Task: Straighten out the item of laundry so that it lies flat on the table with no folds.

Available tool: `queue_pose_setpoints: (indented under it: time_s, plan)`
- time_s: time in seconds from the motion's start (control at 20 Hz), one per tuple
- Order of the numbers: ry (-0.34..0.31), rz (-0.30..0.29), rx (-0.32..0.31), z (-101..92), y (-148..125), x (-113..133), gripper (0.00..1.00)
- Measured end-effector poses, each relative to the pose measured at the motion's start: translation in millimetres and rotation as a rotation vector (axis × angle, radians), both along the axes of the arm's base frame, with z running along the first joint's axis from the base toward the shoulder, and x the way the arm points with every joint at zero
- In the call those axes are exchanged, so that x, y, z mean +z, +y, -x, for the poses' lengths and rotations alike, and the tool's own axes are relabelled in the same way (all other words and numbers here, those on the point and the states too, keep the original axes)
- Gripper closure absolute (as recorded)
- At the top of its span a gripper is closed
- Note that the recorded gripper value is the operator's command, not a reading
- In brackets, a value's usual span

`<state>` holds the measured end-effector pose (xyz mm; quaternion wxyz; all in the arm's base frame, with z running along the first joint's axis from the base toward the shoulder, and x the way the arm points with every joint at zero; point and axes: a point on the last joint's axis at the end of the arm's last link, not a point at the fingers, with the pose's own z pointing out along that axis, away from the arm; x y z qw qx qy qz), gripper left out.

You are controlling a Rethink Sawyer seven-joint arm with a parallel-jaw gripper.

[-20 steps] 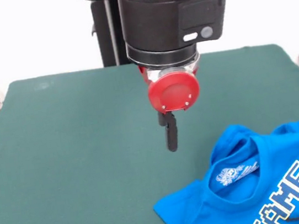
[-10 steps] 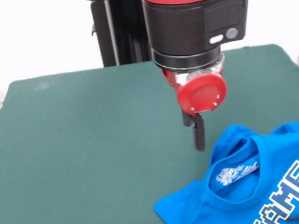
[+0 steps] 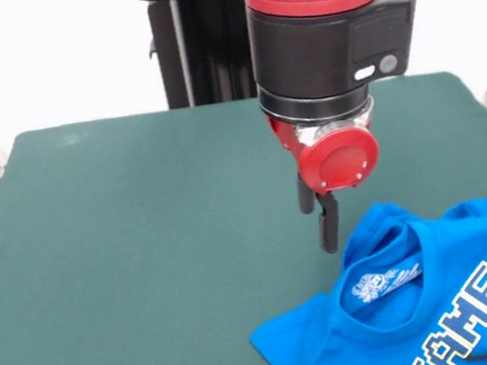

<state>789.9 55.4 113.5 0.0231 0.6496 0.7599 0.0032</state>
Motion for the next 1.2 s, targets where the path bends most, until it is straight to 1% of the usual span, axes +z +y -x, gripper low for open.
queue_pose_setpoints:
  time_s: [0.25, 0.5, 0.75, 1.0, 1.2]
  plan:
    - [0.004, 0.031, 0.022, 1.3, -5, -8, 0.0]
    - [0.004, 0.03, 0.027, -2.8, -6, -17, 0.0]
    - [0.014, 0.026, 0.026, -13.6, -7, -15, 0.0]
    - [-0.003, 0.026, 0.027, -28.7, -7, -14, 0.0]
    - [-0.004, 0.026, 0.03, -36.8, -5, -17, 0.0]
